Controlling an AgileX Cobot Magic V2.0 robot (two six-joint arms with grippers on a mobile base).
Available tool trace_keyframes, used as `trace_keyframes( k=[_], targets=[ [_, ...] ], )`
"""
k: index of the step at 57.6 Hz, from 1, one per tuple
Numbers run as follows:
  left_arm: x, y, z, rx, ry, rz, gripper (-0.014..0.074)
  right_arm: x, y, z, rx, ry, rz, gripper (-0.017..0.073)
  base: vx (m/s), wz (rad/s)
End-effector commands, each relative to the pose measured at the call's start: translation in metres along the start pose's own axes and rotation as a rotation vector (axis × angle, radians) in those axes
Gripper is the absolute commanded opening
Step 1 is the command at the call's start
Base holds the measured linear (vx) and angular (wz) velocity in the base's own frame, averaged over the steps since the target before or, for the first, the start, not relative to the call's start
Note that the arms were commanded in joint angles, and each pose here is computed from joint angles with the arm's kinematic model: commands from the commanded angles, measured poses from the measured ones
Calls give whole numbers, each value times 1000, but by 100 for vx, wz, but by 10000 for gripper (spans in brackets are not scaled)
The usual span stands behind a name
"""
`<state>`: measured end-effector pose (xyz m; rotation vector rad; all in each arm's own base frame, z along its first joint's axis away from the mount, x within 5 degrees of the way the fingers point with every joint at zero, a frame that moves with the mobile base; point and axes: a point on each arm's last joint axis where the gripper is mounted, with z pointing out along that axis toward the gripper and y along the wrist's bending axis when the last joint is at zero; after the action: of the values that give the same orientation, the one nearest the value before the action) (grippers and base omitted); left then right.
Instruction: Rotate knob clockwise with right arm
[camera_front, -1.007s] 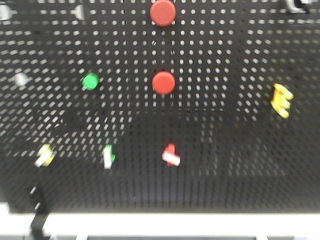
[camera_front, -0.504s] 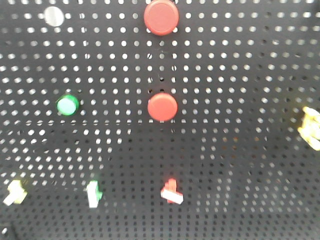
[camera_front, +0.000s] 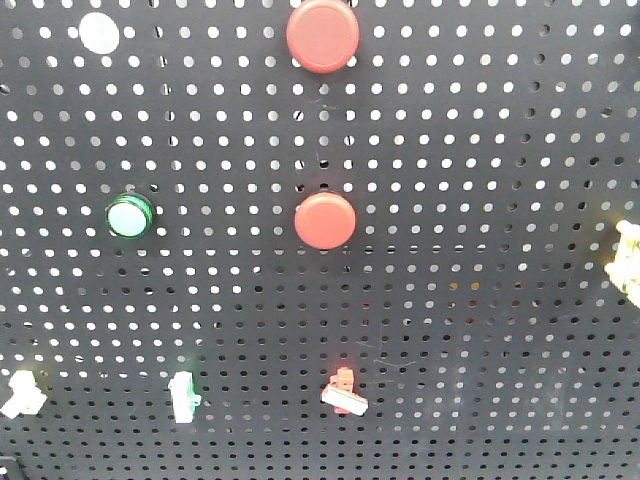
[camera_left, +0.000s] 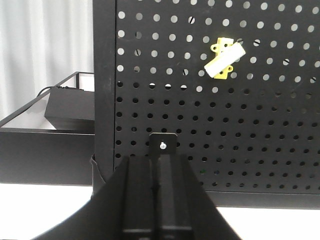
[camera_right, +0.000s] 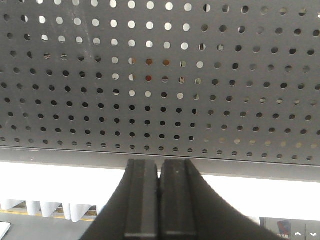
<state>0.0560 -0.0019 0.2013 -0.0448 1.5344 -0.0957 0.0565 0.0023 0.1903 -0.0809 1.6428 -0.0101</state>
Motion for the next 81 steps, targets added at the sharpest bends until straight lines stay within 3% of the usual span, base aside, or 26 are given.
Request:
trace_keyframes(
  k=[1, 15, 24, 37, 41, 48, 55, 65, 76, 81],
  targets=[
    [-3, 1, 0, -5, -69, -17, -6, -7, 0, -1, 3, -89, -12, -9, 0, 0],
    [-3, 1, 0, -5, -69, -17, -6, -7, 0, -1, 4, -90, -12, -9, 0, 0],
    [-3, 1, 0, -5, -69, -17, -6, -9, 0, -1, 1, -115, 26, -9, 0, 0],
    [-3, 1, 0, -5, -69, -17, -6, -36, -2, -7, 10, -320, 26, -9, 0, 0],
    [-3, 1, 0, -5, -69, -17, -6, -62, -3, -15, 11, -359, 25, -9, 0, 0],
    [-3, 1, 0, -5, -69, -17, -6, -117, -6, -26, 26, -408, -37, -9, 0, 0],
    [-3, 1, 0, -5, -69, -17, -6, -198, -11, -26, 50, -470, -114, -9, 0, 0],
    [-3, 1, 0, -5, -69, -17, -6, -289, -16, 7, 54, -473, -120, -9, 0, 0],
    [-3, 1, 0, -5, -69, -17, -6, -334, -18, 30, 49, -467, -99, -9, 0, 0],
    [-3, 1, 0, -5, -69, -17, -6, -342, -19, 38, 58, -467, -130, -9, 0, 0]
  ],
)
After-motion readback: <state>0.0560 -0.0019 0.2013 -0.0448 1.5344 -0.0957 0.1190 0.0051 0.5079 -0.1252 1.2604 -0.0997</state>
